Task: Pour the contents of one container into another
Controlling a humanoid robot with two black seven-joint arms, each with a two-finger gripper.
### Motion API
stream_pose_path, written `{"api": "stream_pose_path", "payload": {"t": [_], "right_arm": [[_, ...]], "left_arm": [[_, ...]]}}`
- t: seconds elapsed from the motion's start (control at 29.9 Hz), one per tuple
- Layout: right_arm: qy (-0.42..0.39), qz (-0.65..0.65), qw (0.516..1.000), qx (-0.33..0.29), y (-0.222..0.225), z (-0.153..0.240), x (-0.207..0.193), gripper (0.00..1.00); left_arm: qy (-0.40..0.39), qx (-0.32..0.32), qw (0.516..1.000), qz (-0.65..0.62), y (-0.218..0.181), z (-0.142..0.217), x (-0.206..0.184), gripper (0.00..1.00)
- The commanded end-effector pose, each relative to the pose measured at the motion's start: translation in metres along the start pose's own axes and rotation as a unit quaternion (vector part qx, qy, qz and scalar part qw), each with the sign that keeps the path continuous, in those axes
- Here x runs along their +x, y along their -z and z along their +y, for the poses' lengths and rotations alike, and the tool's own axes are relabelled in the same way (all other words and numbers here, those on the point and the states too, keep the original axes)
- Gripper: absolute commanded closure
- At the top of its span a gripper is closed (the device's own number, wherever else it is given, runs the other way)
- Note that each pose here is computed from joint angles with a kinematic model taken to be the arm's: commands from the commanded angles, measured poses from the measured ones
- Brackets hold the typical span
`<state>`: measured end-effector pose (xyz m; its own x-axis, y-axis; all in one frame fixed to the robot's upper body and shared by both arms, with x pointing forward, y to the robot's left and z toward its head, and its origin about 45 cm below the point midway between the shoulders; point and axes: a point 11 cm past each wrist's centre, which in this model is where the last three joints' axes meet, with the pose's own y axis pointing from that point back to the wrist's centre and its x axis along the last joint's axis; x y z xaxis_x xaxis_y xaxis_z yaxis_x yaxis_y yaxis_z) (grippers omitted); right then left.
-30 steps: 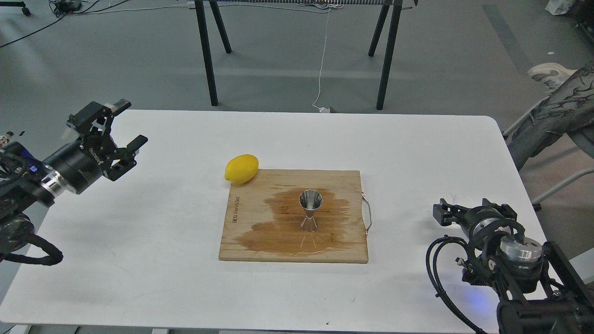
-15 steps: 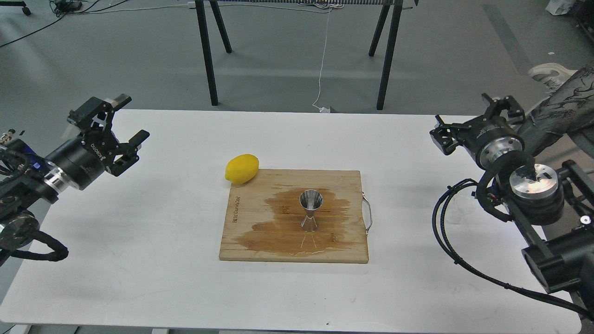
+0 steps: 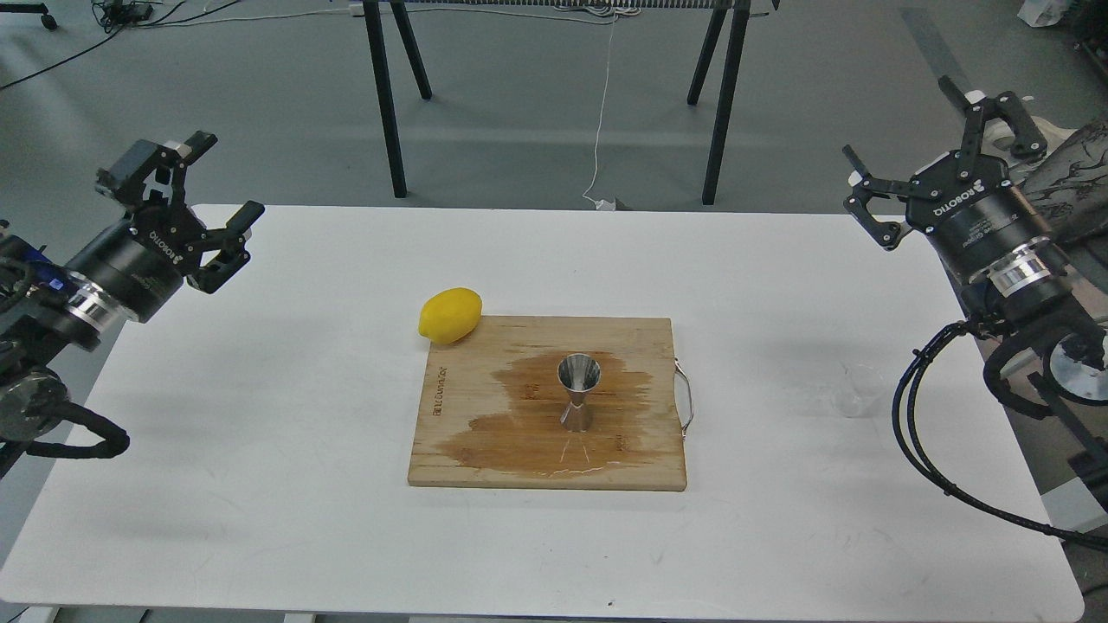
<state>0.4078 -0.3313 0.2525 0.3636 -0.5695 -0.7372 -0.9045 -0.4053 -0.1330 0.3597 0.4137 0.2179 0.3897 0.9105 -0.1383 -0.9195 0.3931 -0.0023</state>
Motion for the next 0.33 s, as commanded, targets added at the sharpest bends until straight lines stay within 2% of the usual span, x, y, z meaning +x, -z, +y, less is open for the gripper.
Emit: {"api": "stream_pose_path", "payload": {"t": [0.0, 0.3], "right_arm": [[-0.011, 0.002, 1.000, -0.005, -0.003, 0.002, 0.008, 0.01], [-0.003, -0.007, 1.000, 0.025, 0.006, -0.015, 0.003, 0.01]], "left_arm": [[-0.003, -0.005, 1.000, 0.003, -0.003, -0.001, 0.001, 0.03], [-0.002, -0.009, 1.000, 0.007, -0.003, -0.002, 0.000, 0.03]]}}
